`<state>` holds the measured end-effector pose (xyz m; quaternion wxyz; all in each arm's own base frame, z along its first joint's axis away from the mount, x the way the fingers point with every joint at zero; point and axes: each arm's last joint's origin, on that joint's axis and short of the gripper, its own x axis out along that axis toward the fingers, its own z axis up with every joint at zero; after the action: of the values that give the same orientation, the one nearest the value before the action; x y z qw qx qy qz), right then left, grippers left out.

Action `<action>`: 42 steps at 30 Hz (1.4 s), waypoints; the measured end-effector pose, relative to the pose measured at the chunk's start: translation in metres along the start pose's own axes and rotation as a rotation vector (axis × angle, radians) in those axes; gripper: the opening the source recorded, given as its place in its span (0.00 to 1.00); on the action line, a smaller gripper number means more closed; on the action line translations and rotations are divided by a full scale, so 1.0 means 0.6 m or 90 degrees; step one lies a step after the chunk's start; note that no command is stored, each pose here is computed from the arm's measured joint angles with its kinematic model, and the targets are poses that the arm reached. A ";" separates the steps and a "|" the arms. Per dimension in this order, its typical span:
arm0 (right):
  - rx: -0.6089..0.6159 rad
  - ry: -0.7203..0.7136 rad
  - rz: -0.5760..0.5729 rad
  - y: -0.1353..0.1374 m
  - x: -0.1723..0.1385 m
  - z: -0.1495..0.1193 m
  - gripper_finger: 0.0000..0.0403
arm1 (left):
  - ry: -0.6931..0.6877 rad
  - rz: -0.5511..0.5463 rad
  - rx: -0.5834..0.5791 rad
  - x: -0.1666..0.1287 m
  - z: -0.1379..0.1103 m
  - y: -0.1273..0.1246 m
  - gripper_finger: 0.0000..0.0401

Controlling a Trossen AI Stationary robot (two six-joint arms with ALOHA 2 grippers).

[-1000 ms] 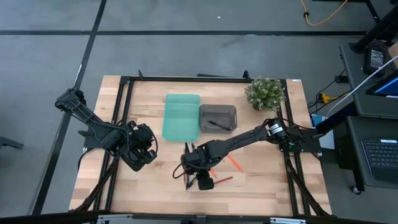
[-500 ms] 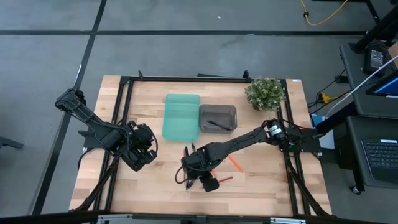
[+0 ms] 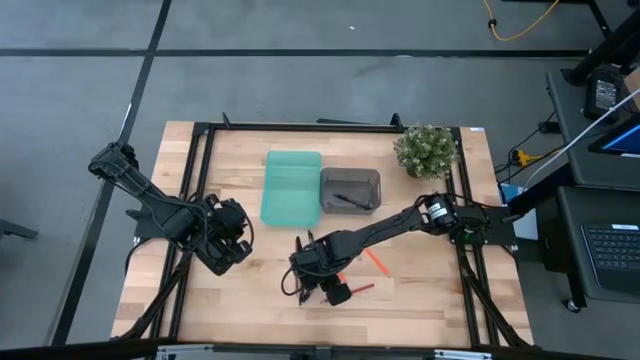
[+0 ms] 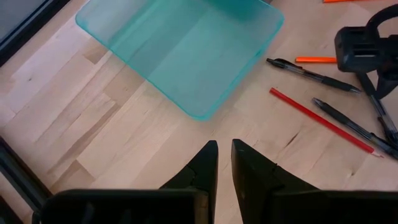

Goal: Sort pens & pencils
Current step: Put the black pen into the black bin

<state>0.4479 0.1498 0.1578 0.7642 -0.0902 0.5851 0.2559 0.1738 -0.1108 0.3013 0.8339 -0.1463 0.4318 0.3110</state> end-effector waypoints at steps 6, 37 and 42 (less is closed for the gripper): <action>-0.002 -0.004 -0.006 -0.002 0.000 0.001 0.33 | 0.000 0.000 0.000 0.000 0.000 0.000 0.10; -0.001 -0.013 -0.003 -0.012 0.032 0.003 0.33 | 0.000 0.001 0.001 0.000 0.000 0.000 0.10; -0.001 -0.015 0.004 -0.013 0.033 0.003 0.33 | 0.001 0.003 0.002 0.000 0.000 0.001 0.10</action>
<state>0.4568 0.1499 0.1383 0.7702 -0.0857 0.5763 0.2596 0.1733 -0.1104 0.3013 0.8331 -0.1440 0.4333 0.3121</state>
